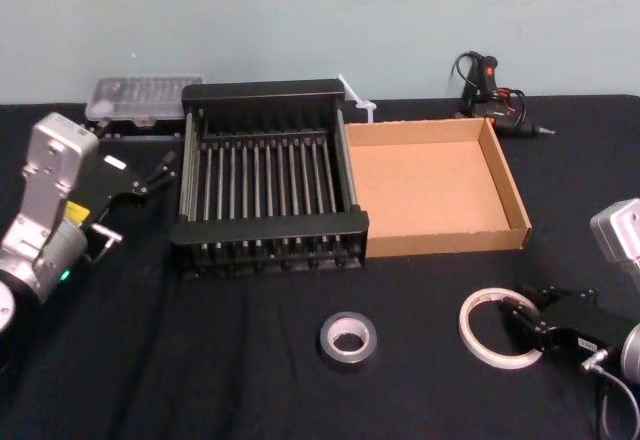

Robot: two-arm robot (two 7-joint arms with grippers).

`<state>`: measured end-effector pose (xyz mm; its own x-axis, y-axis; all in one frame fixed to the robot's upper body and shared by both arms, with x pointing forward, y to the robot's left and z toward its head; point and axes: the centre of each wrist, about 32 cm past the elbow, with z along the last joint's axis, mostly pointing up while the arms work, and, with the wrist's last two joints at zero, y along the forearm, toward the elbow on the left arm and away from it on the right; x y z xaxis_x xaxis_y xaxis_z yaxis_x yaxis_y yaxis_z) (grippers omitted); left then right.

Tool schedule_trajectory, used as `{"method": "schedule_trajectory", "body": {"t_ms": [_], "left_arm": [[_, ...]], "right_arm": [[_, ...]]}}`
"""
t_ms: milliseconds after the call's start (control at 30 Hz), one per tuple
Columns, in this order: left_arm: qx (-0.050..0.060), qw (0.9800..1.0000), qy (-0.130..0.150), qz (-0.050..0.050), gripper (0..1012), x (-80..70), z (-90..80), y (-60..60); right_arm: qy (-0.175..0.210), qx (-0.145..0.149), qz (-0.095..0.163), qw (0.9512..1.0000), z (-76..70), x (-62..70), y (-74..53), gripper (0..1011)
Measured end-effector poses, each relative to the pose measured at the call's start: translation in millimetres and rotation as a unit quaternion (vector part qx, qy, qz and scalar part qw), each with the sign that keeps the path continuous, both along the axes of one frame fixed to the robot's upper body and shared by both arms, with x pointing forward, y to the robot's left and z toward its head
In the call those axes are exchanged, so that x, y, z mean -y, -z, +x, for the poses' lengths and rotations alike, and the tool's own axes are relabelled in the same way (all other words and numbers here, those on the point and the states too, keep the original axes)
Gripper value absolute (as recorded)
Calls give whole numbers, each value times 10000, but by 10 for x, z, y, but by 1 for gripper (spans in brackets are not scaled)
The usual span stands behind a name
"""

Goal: Pick up the white tape and place it into the black box , Pick up the silver tape and place it into the brown box.

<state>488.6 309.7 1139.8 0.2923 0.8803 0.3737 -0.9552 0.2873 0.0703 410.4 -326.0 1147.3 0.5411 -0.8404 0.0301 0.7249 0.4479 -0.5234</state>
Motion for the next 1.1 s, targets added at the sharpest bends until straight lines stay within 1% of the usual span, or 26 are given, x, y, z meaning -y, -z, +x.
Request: {"method": "schedule_trajectory", "body": {"t_ms": [100,133,200,233,333,1100], "left_arm": [[0,10000,0,0,1001,0,0,0],[0,10000,0,0,1001,0,0,0],[-1,10000,0,0,1001,0,0,0],[0,10000,0,0,1001,0,0,0],[0,10000,0,0,1001,0,0,0],[0,10000,0,0,1001,0,0,0]], "right_arm": [[0,0,0,10000,0,0,0,247],[0,0,0,10000,0,0,0,189],[0,0,0,10000,0,0,0,159],[0,0,0,10000,0,0,0,105],[0,0,0,10000,0,0,0,92],[-8,-7,17,10000,1,1,-8,92]]}}
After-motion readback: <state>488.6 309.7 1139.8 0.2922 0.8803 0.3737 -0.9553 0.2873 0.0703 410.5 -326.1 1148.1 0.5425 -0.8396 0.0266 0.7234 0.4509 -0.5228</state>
